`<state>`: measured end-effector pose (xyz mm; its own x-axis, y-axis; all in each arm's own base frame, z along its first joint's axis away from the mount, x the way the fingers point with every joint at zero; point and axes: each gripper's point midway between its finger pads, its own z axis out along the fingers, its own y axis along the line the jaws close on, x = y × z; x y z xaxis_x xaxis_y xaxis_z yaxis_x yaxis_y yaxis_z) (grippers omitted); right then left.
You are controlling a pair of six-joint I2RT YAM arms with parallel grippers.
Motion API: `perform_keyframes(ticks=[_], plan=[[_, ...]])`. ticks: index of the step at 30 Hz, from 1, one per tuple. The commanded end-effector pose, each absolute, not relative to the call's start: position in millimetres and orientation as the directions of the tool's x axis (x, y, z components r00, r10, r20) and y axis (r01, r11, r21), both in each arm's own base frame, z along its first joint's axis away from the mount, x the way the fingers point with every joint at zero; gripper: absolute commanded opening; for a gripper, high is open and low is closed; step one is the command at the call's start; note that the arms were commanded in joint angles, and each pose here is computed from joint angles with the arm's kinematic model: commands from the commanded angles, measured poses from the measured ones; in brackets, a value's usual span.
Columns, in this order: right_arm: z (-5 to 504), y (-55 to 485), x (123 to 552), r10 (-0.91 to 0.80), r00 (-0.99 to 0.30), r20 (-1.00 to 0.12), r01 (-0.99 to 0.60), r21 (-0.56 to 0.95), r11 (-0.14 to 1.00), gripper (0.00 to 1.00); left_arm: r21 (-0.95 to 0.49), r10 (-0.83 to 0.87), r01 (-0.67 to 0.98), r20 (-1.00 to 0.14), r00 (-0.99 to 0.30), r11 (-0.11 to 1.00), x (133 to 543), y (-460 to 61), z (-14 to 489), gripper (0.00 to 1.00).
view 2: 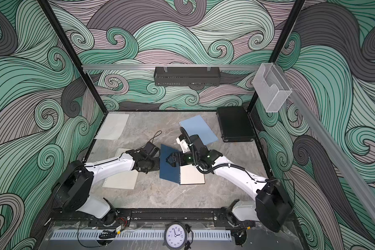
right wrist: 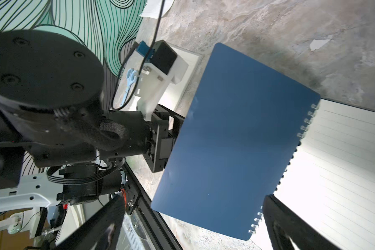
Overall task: Tear off pages from different notebooks
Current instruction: Open the notebook at the center of the board.
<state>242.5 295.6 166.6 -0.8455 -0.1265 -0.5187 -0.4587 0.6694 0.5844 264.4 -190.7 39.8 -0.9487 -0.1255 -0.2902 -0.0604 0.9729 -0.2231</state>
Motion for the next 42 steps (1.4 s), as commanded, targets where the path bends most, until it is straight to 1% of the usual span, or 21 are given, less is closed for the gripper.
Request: perform_keyframes(ticks=[1, 5, 11, 16, 22, 30, 42], plan=[[150.7, 276.2, 249.5, -0.105, -0.855, -0.508, -0.417, 0.552, 0.722, 1.0, -0.21, -0.123, -0.06, -0.301, -0.946, 0.976, 269.2, -182.1, 39.3, 0.58], [125.4, 252.6, 256.4, -0.079, -0.88, -0.469, -0.347, 0.522, 0.779, 0.99, -0.201, -0.122, -0.063, -0.298, -0.947, 0.978, 272.2, -174.5, 32.3, 0.58], [83.8, 223.9, 258.8, -0.051, -0.928, -0.368, -0.241, 0.491, 0.837, 0.9, -0.173, -0.143, -0.095, -0.289, -0.947, 0.98, 276.1, -158.9, 29.9, 0.58], [61.1, 203.0, 260.6, -0.027, -0.947, -0.321, -0.172, 0.435, 0.884, 0.84, -0.15, -0.158, -0.118, -0.288, -0.945, 0.982, 278.8, -148.6, 31.2, 0.58], [50.1, 180.9, 267.3, 0.017, -0.953, -0.303, -0.109, 0.396, 0.912, 0.8, -0.146, -0.151, -0.112, -0.297, -0.943, 0.983, 280.3, -147.1, 38.3, 0.58], [39.3, 166.0, 271.3, 0.033, -0.959, -0.282, -0.074, 0.36, 0.93, 0.74, -0.165, -0.144, -0.1, -0.286, -0.947, 0.981, 277.7, -151.3, 38.9, 0.58], [28.5, 157.7, 273.2, 0.038, -0.965, -0.261, -0.048, 0.317, 0.947, 0.71, -0.197, -0.136, -0.085, -0.267, -0.954, 0.977, 275.7, -158.5, 35.9, 0.57]])
